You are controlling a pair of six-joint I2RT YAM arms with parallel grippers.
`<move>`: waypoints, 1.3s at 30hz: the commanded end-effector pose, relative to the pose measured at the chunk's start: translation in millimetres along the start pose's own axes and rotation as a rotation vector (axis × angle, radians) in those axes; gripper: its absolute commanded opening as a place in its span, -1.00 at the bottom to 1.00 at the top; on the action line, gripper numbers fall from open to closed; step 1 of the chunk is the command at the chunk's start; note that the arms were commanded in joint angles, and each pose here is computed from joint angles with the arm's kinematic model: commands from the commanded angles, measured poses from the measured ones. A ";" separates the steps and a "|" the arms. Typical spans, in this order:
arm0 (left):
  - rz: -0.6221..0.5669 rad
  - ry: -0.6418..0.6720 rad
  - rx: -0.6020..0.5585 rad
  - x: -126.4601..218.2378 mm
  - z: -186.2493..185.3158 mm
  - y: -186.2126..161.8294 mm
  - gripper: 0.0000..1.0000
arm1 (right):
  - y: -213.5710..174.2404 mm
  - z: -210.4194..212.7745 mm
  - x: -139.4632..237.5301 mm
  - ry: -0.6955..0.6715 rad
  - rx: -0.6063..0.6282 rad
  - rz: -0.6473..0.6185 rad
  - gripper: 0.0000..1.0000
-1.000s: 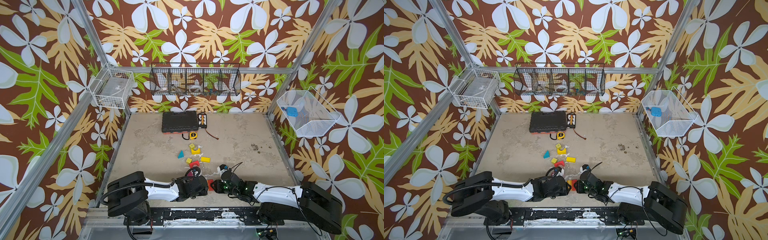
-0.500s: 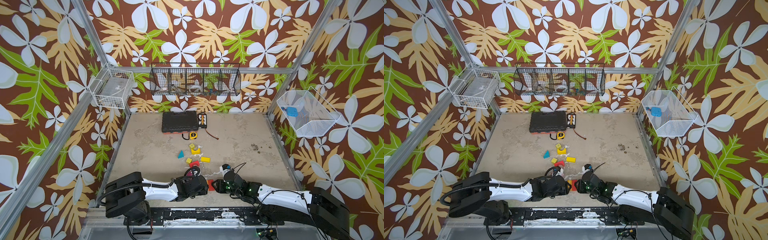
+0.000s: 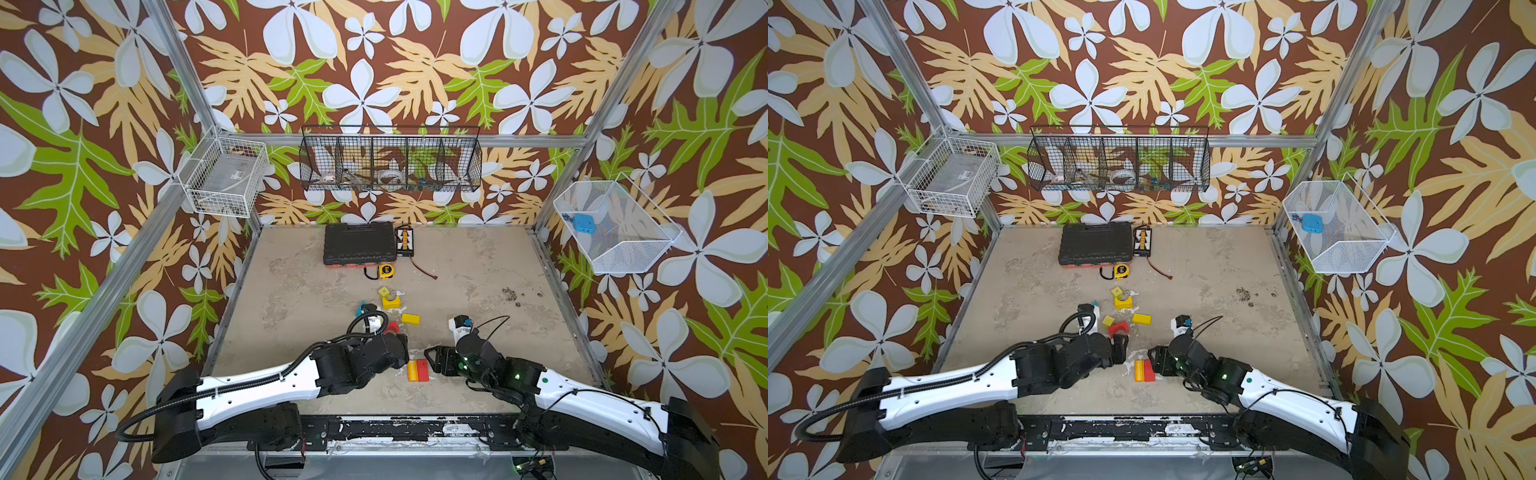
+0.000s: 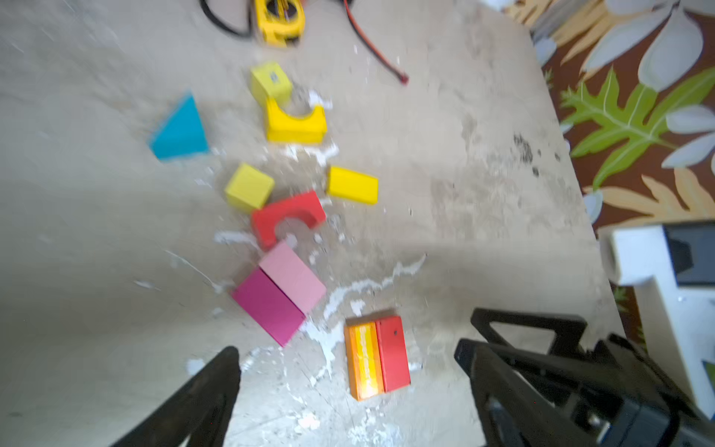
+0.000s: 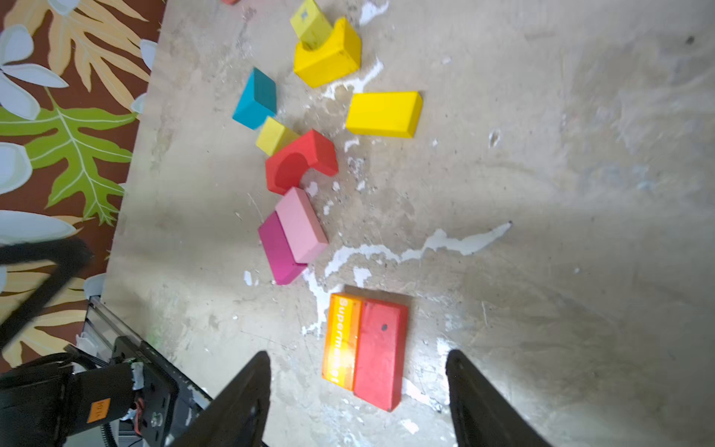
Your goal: Build the wood block tower
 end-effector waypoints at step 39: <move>-0.322 0.074 0.283 -33.6 128.9 113.7 1.00 | 71.4 35.8 -121.4 -0.359 0.448 0.053 0.31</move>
Point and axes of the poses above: each gripper's point midway between its finger pads, its own x axis back along the fingers, its own z axis along the line the jaws close on, y = z × x, the point moved 5 cm from there along x, back along the fingers, and after that the axes turned 1 degree about -x, right-handed, at the moved point
